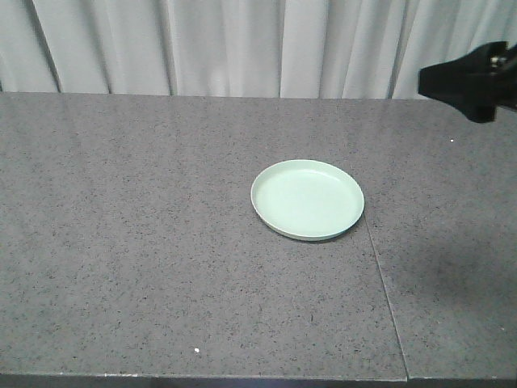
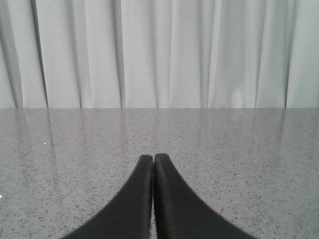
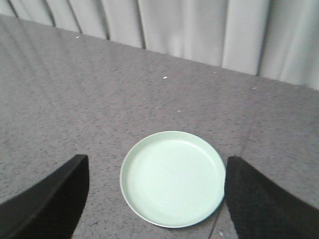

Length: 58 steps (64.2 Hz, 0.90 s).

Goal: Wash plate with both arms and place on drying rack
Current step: 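Lower the right gripper over the pale green plate's rim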

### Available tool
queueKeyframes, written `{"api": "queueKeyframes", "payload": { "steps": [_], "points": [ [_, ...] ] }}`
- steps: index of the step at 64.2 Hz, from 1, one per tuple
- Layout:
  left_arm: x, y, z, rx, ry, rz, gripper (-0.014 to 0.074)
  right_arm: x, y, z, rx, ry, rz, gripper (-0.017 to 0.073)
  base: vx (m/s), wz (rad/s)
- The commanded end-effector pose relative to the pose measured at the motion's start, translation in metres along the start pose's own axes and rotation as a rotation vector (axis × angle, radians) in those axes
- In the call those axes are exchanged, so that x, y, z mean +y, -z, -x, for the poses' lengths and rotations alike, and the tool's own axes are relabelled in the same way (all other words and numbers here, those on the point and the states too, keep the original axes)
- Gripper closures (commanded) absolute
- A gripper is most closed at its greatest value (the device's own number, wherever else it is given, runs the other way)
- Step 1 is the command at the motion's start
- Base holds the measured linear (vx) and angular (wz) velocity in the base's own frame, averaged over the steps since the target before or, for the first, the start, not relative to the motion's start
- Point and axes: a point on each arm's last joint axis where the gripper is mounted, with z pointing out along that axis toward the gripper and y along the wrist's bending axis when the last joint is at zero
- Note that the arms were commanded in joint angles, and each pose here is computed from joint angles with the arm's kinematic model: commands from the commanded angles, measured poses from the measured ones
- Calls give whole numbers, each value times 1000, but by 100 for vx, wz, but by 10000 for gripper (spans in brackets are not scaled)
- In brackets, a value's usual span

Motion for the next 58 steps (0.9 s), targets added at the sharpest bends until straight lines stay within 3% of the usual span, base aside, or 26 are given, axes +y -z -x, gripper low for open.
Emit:
{"api": "queueKeyframes", "payload": {
  "steps": [1,7,14,18,25,36,58],
  "points": [
    [-1,1,2,-65,6,-11,599,-7,-21,19,-30,-18,66,24,0,0],
    [-1,1,2,-65,6,-11,599,-17,-56,18,47,-36,95,24,0,0],
    [-1,1,2,-65,6,-11,599,-14,-101,8,164,12,107,24,0,0],
    [-1,1,2,-65,6,-11,599,-14,-122,5,216,41,55,24,0,0],
    [-1,1,2,-65,6,-11,599,-22,-156,-3,290,-3,-46,24,0,0],
    [-1,1,2,-65,6,-11,599,-44,-197,-19,426,-15,-168,24,0,0],
    [-1,1,2,-65,6,-11,599,-65,-242,-50,594,-52,-227,24,0,0]
  ]
}}
